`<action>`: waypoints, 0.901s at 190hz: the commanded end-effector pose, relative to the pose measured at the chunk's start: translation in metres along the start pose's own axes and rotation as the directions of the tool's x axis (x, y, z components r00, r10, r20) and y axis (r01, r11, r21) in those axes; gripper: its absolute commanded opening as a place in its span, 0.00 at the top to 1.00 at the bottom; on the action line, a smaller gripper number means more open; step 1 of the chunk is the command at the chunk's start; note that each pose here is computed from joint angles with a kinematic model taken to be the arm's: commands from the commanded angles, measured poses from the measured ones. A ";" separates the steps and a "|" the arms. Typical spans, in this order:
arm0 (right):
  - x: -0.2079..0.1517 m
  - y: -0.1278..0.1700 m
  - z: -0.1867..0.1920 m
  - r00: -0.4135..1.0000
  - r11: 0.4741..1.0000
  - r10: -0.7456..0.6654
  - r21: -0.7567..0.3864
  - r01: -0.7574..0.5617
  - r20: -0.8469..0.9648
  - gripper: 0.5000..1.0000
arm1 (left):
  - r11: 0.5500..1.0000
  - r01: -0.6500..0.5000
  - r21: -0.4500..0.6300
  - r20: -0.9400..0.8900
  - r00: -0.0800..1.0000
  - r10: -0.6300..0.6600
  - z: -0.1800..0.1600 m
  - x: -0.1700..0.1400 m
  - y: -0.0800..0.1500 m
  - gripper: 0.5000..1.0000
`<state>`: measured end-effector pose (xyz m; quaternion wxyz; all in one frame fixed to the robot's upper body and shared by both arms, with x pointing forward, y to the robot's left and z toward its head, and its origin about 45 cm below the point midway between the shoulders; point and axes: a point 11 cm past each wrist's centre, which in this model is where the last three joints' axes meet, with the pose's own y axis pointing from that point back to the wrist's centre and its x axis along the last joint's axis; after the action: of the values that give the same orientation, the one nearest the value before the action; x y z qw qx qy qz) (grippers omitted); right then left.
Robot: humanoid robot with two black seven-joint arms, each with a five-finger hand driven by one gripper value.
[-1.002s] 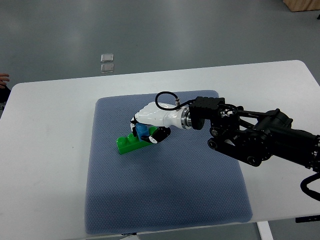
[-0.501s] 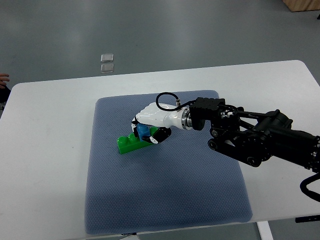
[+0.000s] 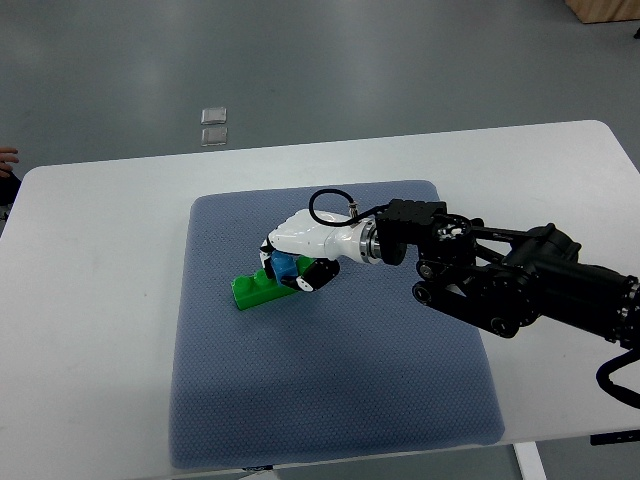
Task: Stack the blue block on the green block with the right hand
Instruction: 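Lower the blue block onto the green block's studs and press down, then open the right hand and lift it off the blue block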
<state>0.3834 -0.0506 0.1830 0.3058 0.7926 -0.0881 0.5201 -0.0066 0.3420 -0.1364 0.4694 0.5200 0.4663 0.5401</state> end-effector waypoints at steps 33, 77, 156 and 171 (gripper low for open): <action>0.001 0.000 0.000 1.000 1.000 0.002 0.002 -0.002 0.007 0.59 | 1.000 0.000 0.002 0.001 1.000 0.000 -0.001 0.000 0.000 0.00; 0.001 0.000 -0.001 1.000 1.000 0.004 0.010 -0.005 0.011 0.42 | 1.000 0.000 0.000 0.000 1.000 0.000 0.000 0.000 0.000 0.00; 0.005 0.004 0.004 1.000 1.000 0.010 0.003 -0.010 0.010 0.38 | 1.000 0.000 0.000 0.000 1.000 0.000 0.000 0.000 0.000 0.00; 0.008 0.005 0.004 1.000 1.000 0.020 0.002 -0.020 0.013 0.35 | 1.000 0.000 0.000 0.000 1.000 0.000 0.000 0.000 0.000 0.00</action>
<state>0.3863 -0.0544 0.1873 0.3013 0.7955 -0.0933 0.5174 -0.0065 0.3420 -0.1364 0.4695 0.5201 0.4663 0.5401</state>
